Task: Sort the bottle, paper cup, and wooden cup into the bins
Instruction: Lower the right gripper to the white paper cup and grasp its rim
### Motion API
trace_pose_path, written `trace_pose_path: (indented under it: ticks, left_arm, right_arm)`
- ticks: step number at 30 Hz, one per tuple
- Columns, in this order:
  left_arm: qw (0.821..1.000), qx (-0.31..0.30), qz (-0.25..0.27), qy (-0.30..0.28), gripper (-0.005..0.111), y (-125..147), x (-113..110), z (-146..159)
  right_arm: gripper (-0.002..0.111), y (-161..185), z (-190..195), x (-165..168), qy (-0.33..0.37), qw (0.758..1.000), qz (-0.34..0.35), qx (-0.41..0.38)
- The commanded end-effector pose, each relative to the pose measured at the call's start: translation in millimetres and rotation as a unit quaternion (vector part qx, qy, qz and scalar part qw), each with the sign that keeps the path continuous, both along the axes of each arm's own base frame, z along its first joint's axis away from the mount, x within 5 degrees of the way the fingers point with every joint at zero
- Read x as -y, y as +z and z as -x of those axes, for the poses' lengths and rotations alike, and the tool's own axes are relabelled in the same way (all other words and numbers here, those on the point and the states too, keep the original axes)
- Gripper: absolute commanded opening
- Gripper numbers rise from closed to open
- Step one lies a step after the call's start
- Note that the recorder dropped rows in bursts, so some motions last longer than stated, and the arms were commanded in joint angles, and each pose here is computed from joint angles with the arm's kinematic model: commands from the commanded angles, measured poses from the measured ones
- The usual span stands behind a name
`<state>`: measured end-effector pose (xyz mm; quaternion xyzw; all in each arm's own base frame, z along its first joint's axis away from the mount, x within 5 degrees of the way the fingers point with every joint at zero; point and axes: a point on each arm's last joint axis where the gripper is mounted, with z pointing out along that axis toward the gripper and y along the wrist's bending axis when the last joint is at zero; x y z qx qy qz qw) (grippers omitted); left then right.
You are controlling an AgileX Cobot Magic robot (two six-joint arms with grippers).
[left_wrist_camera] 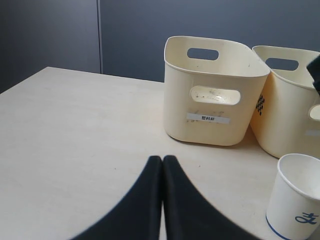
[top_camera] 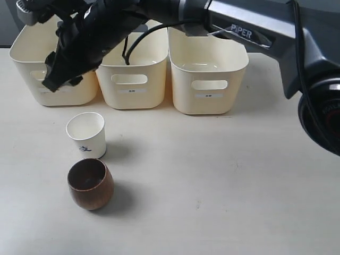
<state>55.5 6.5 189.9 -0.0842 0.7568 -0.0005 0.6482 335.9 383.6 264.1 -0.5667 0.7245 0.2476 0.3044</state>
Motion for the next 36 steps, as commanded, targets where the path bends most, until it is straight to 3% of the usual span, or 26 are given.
trace_pose_path:
  ticks: [1,12,20,33,35,36]
  left_arm:
    - [1.000,0.008,-0.001,-0.002,0.000,2,0,0]
    - [1.000,0.008,-0.001,-0.002,0.000,2,0,0]
    - [1.000,0.008,-0.001,-0.002,0.000,2,0,0]
    - [1.000,0.008,-0.001,-0.002,0.000,2,0,0]
    - [1.000,0.008,-0.001,-0.002,0.000,2,0,0]
    - [1.000,0.008,-0.001,-0.002,0.000,2,0,0]
  right_arm:
    - [0.049,-4,9,8,0.013,0.997,0.078,-0.017]
    - [0.049,-16,39,-14,0.055,0.990,0.132,0.002]
    - [0.049,-57,34,-24,0.057,0.985,0.161,-0.007]
    - [0.049,-82,29,-30,0.049,0.986,0.155,-0.017]
    - [0.043,-83,29,-31,0.049,0.986,0.156,-0.015]
    - [0.035,-83,28,-31,0.049,0.986,0.157,-0.013]
